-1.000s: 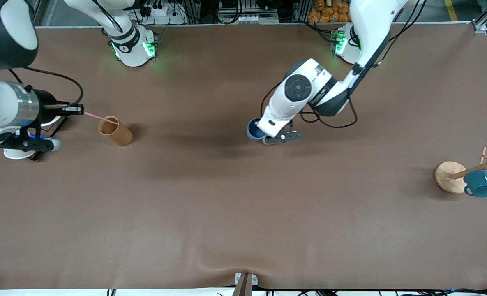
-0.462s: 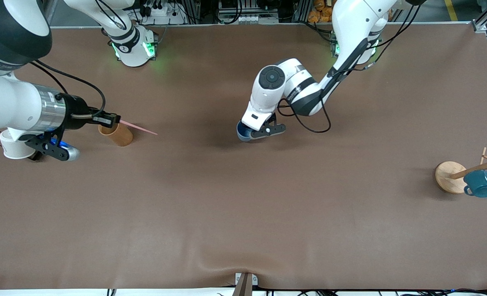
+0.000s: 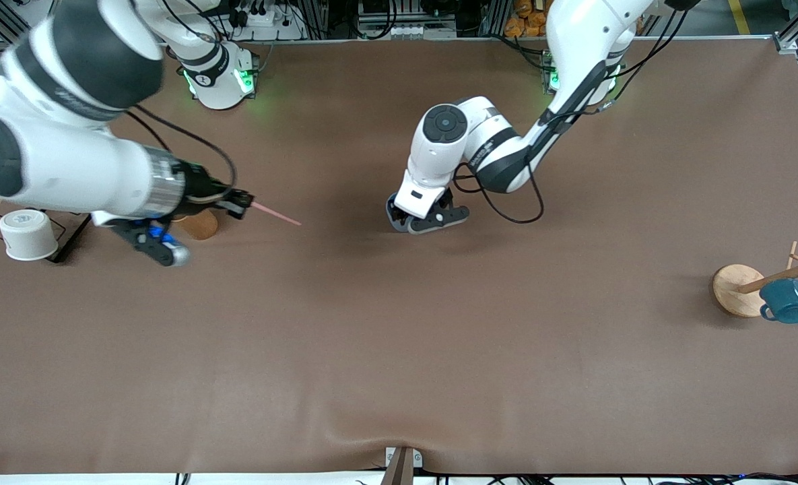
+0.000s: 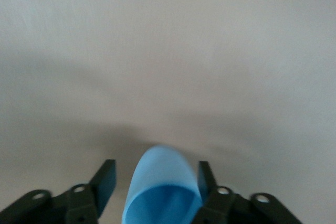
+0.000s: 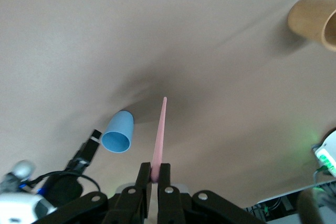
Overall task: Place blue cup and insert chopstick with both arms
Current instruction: 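Set the blue cup down with the left gripper while the right gripper approaches, then lower the pink chopstick into the blue cup and open the right gripper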
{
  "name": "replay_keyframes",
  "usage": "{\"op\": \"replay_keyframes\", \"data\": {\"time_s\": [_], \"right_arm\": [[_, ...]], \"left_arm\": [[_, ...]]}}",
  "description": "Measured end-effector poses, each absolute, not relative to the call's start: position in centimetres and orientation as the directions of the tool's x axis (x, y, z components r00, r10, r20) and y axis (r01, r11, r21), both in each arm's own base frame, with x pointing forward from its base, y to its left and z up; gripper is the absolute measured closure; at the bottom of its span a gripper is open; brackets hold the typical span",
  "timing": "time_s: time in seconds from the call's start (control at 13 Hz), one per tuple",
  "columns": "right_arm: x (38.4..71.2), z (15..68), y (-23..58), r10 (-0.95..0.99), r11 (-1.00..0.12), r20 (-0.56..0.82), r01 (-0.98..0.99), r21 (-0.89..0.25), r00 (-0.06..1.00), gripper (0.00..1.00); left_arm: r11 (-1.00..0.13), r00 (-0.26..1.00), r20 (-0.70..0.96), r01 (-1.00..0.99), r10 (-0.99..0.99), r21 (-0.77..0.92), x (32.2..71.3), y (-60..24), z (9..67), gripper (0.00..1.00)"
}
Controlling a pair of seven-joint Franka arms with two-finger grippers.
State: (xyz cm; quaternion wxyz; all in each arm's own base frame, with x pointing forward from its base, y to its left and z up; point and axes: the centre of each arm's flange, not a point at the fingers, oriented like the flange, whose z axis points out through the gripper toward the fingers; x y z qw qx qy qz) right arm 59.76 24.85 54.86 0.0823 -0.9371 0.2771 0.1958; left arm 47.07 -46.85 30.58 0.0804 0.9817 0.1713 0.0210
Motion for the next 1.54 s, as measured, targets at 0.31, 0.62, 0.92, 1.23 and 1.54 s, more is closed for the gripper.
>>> {"op": "replay_keyframes", "data": {"time_s": [0.31, 0.62, 0.92, 1.23, 1.54], "right_arm": [[58.0, 53.0, 32.4, -0.563, -0.757, -0.475, -0.653, -0.033, 0.677, 0.91], [57.1, 51.1, 35.9, -0.599, -0.703, -0.504, -0.710, -0.043, 0.623, 0.91], [54.6, 46.4, 40.5, -0.623, -0.689, -0.497, -0.725, -0.018, 0.604, 0.91], [53.1, 42.7, 43.1, -0.640, -0.674, -0.486, -0.739, -0.019, 0.596, 0.91], [52.7, 39.6, 43.4, -0.689, -0.636, -0.482, -0.771, 0.044, 0.541, 0.52]], "left_arm": [[-0.911, 0.910, 0.083, 0.395, 0.406, 0.122, 51.8, -42.6, 39.1, 0.00], [-0.928, 0.917, 0.145, 0.359, 0.371, 0.103, 56.0, -36.7, 44.4, 0.00], [-0.942, 0.932, 0.146, 0.319, 0.331, 0.099, 59.2, -29.0, 47.7, 0.00], [-0.972, 0.961, 0.143, 0.233, 0.236, 0.039, 60.4, -22.6, 49.9, 0.00], [-0.986, 0.979, 0.115, 0.162, 0.165, 0.038, 60.7, -17.2, 52.3, 0.00]]}}
